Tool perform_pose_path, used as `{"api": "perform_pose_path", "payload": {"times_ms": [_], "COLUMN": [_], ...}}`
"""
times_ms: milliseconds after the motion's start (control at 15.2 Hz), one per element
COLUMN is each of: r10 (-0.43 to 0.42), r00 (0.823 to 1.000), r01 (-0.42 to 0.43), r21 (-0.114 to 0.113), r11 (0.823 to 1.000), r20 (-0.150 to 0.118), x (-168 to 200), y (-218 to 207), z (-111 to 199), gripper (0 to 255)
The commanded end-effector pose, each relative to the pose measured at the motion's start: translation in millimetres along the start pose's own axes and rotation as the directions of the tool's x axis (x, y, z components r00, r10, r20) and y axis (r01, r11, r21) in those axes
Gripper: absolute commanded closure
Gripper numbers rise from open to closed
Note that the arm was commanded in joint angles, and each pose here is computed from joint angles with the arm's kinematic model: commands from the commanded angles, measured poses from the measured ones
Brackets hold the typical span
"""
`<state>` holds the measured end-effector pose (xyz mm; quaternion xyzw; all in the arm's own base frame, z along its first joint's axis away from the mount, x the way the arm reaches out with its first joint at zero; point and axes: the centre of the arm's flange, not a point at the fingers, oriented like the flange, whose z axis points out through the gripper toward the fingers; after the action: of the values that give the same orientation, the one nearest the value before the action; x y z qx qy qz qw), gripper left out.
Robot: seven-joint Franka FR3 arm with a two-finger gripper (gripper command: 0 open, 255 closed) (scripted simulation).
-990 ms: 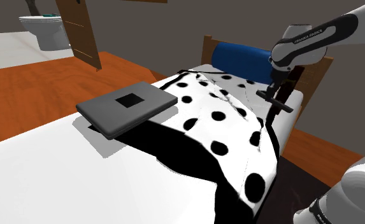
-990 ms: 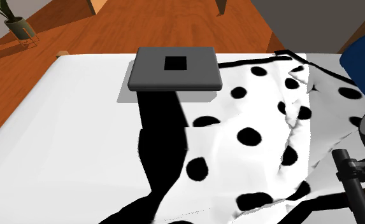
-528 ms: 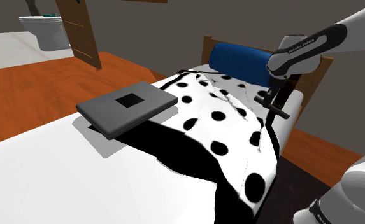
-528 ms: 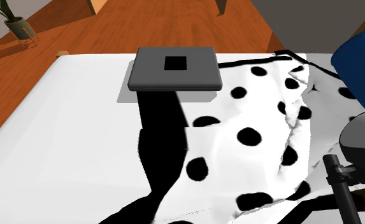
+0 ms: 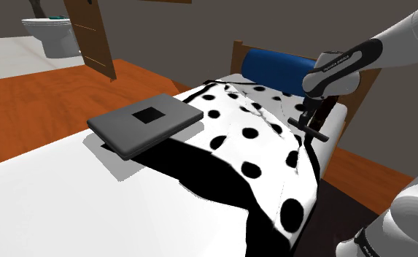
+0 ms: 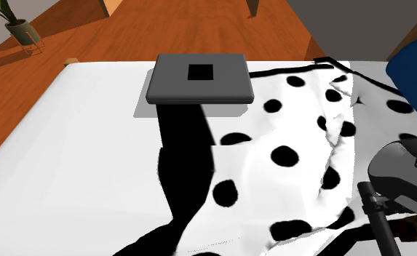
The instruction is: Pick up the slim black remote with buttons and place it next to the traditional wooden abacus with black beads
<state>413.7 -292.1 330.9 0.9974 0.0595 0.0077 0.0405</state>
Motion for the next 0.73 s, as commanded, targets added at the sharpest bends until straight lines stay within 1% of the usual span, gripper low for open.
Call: {"api": "perform_pose_path", "payload": {"times_ms": [0,396,462,660], "r10": [0.001,0.001,0.001,0.001], "r00": [1.0,1.0,1.0,1.0], "r01": [-0.001,-0.001,-0.001,-0.001], "r21": [0.001,0.001,0.001,0.001], "r11": [1.0,1.0,1.0,1.0], "r20": [0.001,0.001,0.001,0.001], "x": [-1.7,-1.7,-1.6,-1.8], "y": [-0.1,-0.1,0.0,-0.1], "z": [3.1,3.1,3.0,3.1], "gripper": [255,255,0,0]}}
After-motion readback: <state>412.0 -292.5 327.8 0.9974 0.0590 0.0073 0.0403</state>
